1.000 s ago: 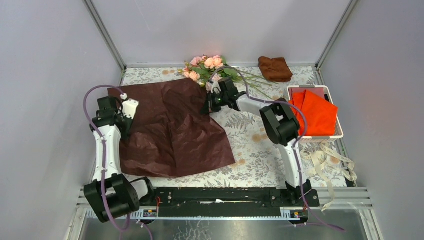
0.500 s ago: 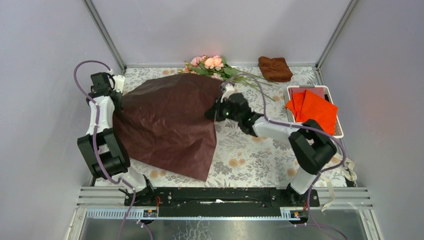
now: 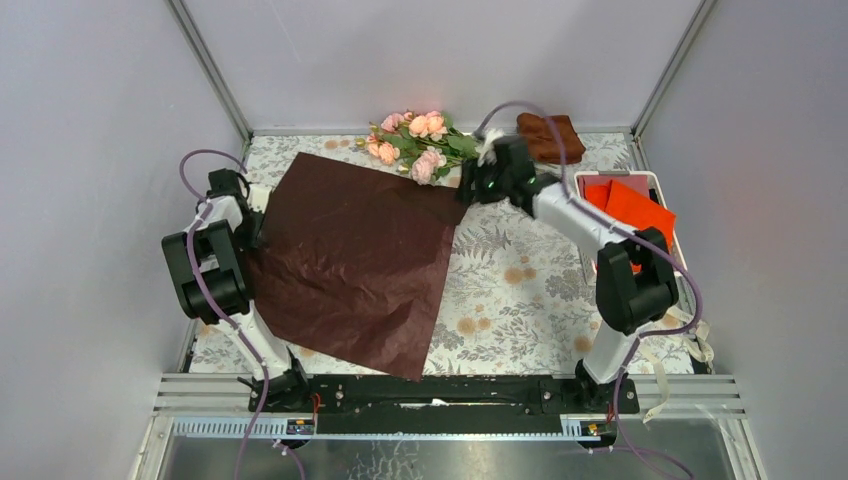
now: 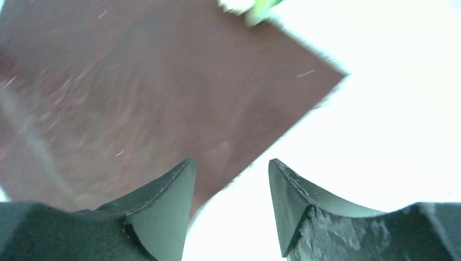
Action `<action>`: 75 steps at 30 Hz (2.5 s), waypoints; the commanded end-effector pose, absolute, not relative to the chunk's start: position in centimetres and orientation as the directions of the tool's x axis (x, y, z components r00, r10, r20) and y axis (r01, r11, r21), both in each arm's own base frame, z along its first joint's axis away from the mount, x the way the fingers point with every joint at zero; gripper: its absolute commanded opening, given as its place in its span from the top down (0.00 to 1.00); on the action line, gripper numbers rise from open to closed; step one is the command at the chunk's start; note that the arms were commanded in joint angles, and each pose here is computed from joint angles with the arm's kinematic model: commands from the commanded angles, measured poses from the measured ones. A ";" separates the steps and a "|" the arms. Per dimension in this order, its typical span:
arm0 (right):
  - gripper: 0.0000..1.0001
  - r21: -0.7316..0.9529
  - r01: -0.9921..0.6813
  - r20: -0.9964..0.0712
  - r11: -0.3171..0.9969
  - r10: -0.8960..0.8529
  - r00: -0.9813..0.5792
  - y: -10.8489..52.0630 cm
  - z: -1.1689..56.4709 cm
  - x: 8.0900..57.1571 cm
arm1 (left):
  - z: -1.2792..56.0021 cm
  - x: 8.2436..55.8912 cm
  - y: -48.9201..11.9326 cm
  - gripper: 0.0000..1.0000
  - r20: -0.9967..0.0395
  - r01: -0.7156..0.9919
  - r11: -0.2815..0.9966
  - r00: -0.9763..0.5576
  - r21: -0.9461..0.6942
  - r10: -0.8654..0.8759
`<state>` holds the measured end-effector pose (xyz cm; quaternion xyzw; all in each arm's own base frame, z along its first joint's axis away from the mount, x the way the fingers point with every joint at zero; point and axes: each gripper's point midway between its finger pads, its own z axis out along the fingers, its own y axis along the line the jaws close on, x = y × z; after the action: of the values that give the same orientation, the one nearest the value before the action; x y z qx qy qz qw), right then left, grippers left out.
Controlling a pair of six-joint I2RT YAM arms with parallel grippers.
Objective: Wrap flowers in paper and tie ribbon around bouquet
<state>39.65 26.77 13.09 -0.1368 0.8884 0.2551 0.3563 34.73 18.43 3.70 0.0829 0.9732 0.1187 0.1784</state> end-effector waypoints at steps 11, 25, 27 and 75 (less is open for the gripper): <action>0.31 -0.002 -0.408 -0.554 0.913 -0.341 -0.759 10.6 7.4 55.7 | 4.0 36.7 17.2 0.71 -0.351 0.247 0.943 -0.882 0.224 0.314; 0.85 0.065 -0.507 -0.509 0.860 -0.408 -0.758 11.3 2.4 55.9 | 14.3 36.4 14.3 0.16 -0.444 0.192 0.960 -0.856 0.203 0.265; 0.94 0.057 -0.521 -0.533 0.852 -0.415 -0.738 11.5 3.9 56.0 | 15.1 36.1 12.2 0.16 -0.455 0.243 0.953 -0.838 0.183 0.301; 1.00 0.454 -0.832 -0.889 0.318 0.097 -0.448 44.9 26.4 29.9 | 28.7 40.7 -15.4 1.00 -0.723 0.411 0.642 -0.599 -0.647 -0.345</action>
<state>31.33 44.17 23.04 -0.2004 0.7237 0.4887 0.4442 40.18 -15.16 28.22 0.0336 0.7911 -0.4053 0.4569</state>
